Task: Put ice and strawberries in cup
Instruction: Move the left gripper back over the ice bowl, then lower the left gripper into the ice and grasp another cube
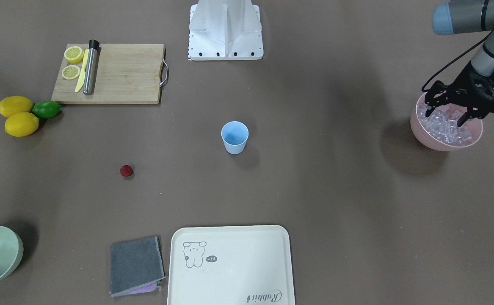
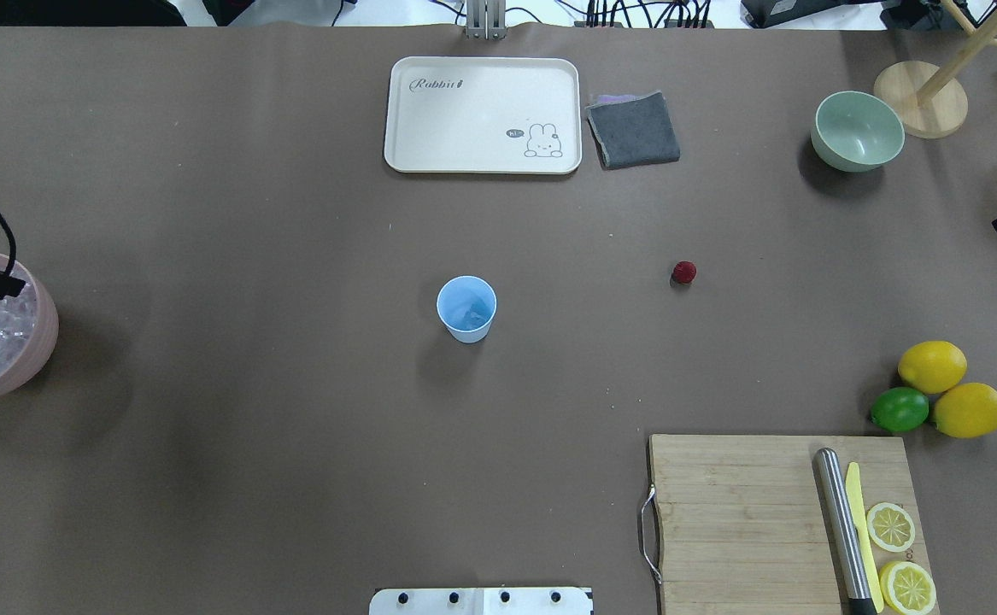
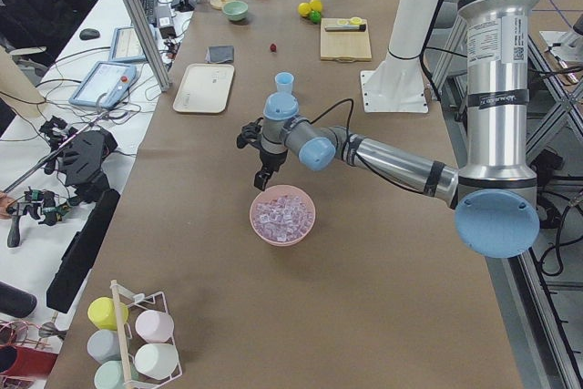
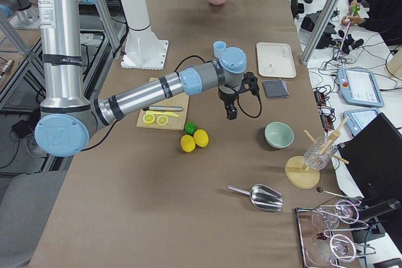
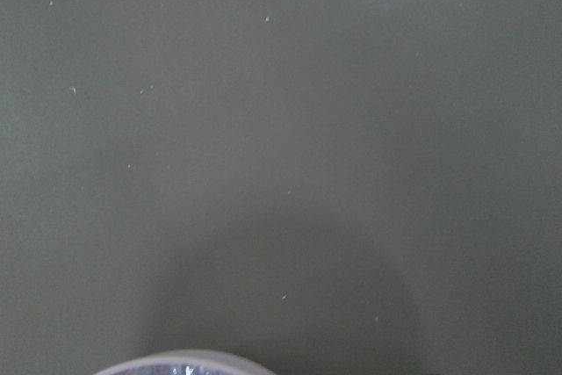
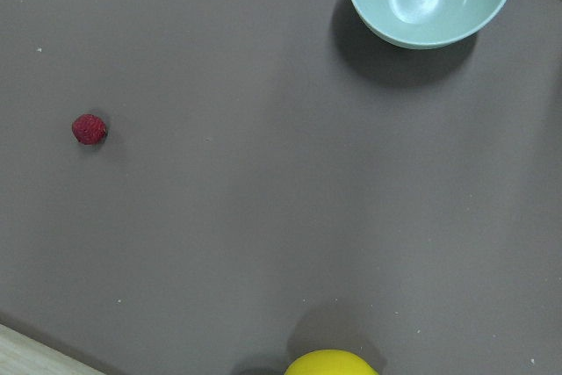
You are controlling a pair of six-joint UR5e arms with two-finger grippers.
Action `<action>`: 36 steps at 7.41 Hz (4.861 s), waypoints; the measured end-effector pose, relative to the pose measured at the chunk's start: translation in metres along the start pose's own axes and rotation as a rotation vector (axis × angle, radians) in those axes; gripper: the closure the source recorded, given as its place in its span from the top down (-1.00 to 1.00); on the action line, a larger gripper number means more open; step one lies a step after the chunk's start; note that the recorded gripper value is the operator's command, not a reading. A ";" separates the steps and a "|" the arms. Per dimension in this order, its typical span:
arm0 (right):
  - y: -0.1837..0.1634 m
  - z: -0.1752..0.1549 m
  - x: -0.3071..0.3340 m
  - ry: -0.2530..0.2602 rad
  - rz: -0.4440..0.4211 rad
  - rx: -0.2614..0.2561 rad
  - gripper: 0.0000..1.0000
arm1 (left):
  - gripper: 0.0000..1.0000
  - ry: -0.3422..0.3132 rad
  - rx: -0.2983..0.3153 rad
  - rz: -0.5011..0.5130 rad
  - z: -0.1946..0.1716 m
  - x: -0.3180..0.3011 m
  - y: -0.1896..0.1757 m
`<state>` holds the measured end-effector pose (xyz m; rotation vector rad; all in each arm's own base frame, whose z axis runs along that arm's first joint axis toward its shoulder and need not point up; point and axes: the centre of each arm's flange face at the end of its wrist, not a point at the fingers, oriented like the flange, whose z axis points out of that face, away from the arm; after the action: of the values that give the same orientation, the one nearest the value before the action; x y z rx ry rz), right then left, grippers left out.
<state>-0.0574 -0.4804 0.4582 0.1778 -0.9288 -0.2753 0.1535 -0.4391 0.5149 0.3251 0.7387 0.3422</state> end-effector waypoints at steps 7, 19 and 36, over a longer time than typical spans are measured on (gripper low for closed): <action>-0.003 0.000 -0.016 -0.006 -0.018 0.002 1.00 | 0.76 0.057 -0.108 -0.361 0.032 -0.030 0.055; 0.013 -0.005 -0.008 0.001 0.008 0.004 1.00 | 0.40 0.097 -0.166 -0.433 0.060 -0.020 0.095; 0.039 -0.023 0.006 -0.065 0.068 0.022 1.00 | -1.00 0.230 -0.154 -0.488 0.032 -0.012 0.082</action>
<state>-0.0290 -0.4447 0.4596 0.1581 -1.0011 -0.2089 0.1525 -0.3762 0.5772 -0.0474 0.9830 -0.0289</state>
